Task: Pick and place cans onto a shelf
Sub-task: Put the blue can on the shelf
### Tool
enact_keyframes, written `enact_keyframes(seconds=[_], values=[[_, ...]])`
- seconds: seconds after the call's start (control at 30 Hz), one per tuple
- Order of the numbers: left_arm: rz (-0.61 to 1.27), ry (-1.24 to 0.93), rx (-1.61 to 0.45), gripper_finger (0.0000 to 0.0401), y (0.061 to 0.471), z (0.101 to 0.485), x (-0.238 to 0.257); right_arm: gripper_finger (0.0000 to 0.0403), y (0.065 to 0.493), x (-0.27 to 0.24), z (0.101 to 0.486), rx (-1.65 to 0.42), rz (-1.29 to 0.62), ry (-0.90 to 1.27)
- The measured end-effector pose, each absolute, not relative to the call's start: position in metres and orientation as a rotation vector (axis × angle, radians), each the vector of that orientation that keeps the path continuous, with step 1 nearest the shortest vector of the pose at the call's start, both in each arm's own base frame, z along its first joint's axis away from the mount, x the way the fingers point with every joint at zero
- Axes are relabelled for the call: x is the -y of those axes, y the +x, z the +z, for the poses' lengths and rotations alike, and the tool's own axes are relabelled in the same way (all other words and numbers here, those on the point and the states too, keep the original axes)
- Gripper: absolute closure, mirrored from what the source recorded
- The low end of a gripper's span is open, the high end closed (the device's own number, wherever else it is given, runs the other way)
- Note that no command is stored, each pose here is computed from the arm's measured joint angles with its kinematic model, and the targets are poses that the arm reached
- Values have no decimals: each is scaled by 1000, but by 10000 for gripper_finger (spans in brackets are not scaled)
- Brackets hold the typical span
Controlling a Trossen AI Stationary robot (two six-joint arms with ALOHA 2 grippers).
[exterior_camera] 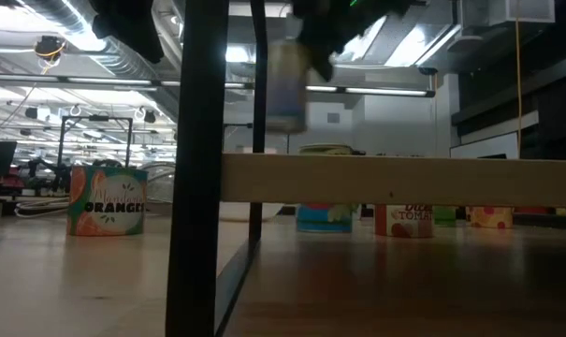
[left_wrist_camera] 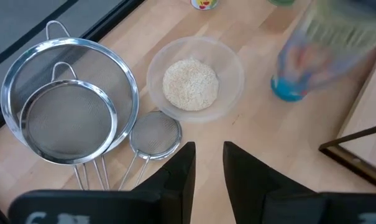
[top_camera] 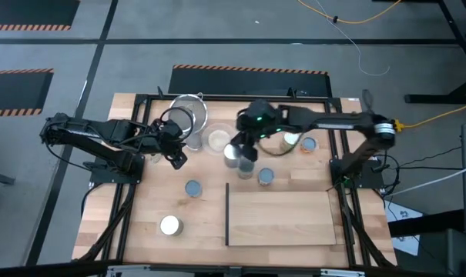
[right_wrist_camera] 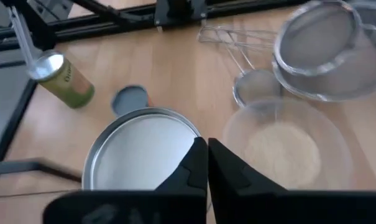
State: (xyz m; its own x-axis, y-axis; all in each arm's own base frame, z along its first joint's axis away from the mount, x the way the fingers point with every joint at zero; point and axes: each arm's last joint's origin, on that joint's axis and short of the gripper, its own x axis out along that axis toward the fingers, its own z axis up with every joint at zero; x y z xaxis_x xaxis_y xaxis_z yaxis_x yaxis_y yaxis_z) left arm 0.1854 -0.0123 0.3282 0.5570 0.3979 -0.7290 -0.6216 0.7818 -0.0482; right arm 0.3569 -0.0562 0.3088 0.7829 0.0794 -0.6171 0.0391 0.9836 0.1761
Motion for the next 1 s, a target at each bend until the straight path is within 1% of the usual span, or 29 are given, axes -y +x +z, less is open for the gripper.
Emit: enact_keyframes(seconds=[0.2, 0.37, 0.53, 0.7, 0.87, 1.0], values=[[604, -295, -773, 323, 186, 328, 12, 402, 307, 47, 356, -632, -62, 291], [606, -293, -771, 326, 186, 328, 12, 403, 272, 23, 379, -643, -85, 413], [625, -281, -762, 324, 186, 329, 12, 403, 243, -12, 380, -764, -193, 517], [638, -273, -754, 325, 186, 329, 11, 403, 223, -54, 370, -879, -320, 607], [637, -275, -749, 324, 186, 329, 11, 403, 207, -96, 364, -857, -423, 654], [635, -270, -751, 326, 186, 329, 11, 403, 196, -128, 350, -828, -462, 690]])
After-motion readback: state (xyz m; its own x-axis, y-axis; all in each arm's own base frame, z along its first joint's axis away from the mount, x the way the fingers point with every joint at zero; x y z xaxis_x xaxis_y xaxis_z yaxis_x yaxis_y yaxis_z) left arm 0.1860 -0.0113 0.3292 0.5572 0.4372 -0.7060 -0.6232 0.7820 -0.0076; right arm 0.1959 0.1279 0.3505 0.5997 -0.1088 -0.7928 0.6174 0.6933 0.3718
